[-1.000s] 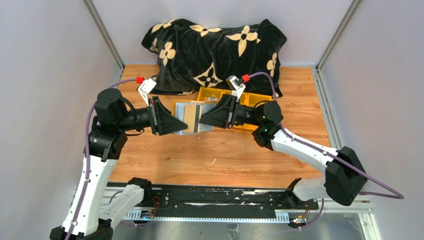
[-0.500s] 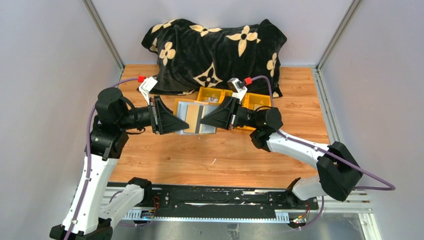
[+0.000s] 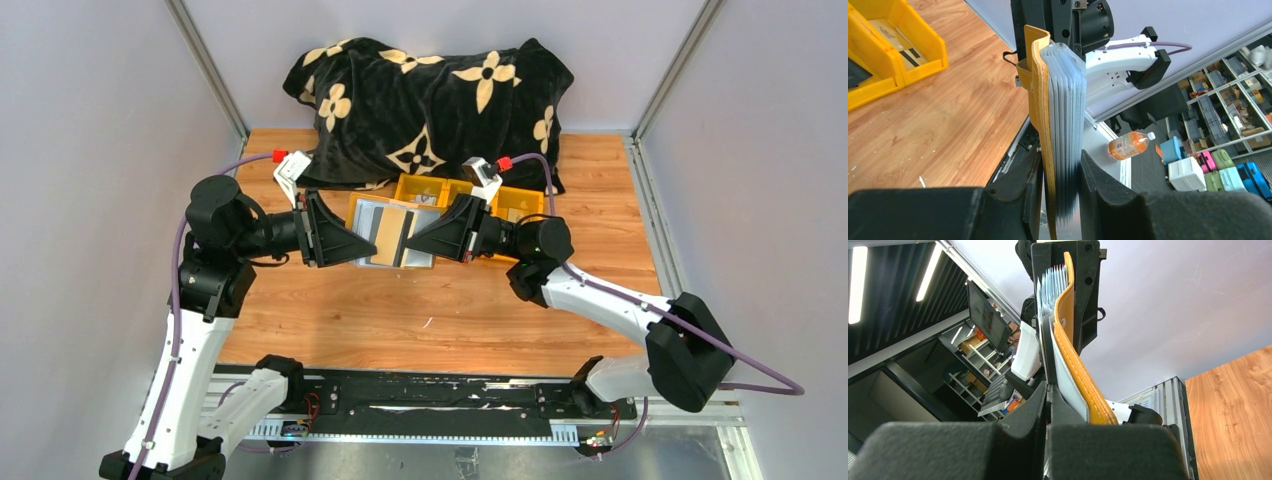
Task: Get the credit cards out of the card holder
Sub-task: Remove the credit card from the card holder.
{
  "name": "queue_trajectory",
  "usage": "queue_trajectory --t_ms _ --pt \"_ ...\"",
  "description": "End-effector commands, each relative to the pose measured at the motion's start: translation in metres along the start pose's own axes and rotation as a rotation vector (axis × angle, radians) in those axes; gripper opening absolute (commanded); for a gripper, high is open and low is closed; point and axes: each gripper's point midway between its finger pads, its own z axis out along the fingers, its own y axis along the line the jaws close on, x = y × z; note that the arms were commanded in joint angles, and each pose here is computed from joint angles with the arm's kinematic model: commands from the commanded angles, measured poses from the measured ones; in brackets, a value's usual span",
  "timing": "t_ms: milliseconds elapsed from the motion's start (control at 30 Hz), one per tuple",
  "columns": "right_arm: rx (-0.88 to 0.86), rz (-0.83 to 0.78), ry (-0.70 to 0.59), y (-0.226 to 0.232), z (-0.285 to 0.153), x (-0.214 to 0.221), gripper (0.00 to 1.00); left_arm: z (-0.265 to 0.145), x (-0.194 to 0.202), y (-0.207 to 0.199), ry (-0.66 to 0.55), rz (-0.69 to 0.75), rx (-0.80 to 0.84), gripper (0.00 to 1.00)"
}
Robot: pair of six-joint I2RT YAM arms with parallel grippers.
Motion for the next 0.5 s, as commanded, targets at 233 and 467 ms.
queue_trajectory --t_ms 233,467 --pt "0.093 -0.015 0.004 -0.017 -0.01 0.0 0.0 -0.005 -0.005 -0.026 -0.004 0.083 0.078 0.16" --pt "0.088 -0.025 -0.008 -0.011 -0.006 -0.007 0.09 -0.004 -0.008 -0.021 -0.022 0.083 0.054 0.02"
